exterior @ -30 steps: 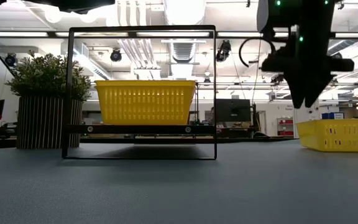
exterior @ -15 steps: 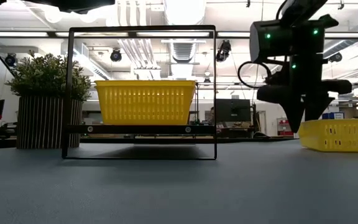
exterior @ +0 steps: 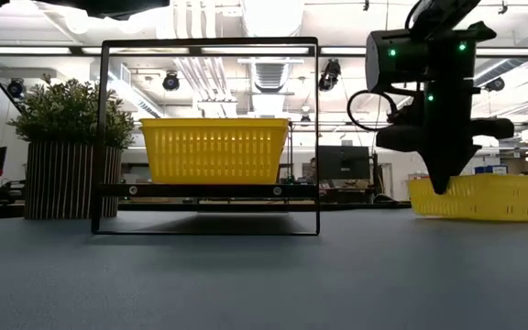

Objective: Stack baskets on shelf by color
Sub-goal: Stack the yellow bin on the yellow bin on the shelf

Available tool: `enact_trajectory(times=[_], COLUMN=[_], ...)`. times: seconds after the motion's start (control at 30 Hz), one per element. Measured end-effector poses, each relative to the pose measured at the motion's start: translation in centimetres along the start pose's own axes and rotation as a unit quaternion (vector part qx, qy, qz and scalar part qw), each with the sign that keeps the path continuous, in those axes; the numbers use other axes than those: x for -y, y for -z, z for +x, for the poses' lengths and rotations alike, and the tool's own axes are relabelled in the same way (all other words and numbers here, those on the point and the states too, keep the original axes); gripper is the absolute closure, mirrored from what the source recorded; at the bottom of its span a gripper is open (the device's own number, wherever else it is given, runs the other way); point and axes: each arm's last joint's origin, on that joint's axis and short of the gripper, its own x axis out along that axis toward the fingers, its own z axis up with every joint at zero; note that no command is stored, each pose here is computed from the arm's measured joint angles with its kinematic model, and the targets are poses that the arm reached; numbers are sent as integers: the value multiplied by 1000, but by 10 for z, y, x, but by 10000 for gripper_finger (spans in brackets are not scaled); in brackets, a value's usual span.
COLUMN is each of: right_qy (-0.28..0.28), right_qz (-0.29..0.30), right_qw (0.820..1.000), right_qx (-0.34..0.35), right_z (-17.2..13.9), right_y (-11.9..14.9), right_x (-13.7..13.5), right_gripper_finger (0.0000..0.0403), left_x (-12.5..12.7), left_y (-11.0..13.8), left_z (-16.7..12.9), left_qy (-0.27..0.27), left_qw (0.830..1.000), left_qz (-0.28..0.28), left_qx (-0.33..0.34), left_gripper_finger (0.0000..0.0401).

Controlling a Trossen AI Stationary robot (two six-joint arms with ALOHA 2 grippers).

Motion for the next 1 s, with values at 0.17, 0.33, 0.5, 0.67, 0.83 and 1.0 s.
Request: enact_trajectory(times=[0.17,0.33,0.5,0.67,0.83,1.0], right_qy=[-21,-43,-90,-164,-193,-193], right_qz=[-42,-116,-180,-234,-331,-415], right_qw=[999,992,976,945,898,856], right_qx=[8,29,83,160,217,240], right_z=[-20,-57,-106,-154,-184,-197], right_y=[-8,-18,-23,-19,-5,2], right_x=[-8,-22,-36,-53,-78,-108], right_gripper_finger=[393,394,394,394,394,394], left_x=[0,0,0,0,0,0], left_y=[0,0,0,0,0,0], left_z=[0,0,0,0,0,0], left_qy=[0,1,0,0,0,0], left_qw=[1000,1000,1000,1000,1000,1000], left_qz=[0,1,0,0,0,4], left_qx=[0,-1,-1,-1,0,0], left_gripper_finger=[400,400,400,400,400,400])
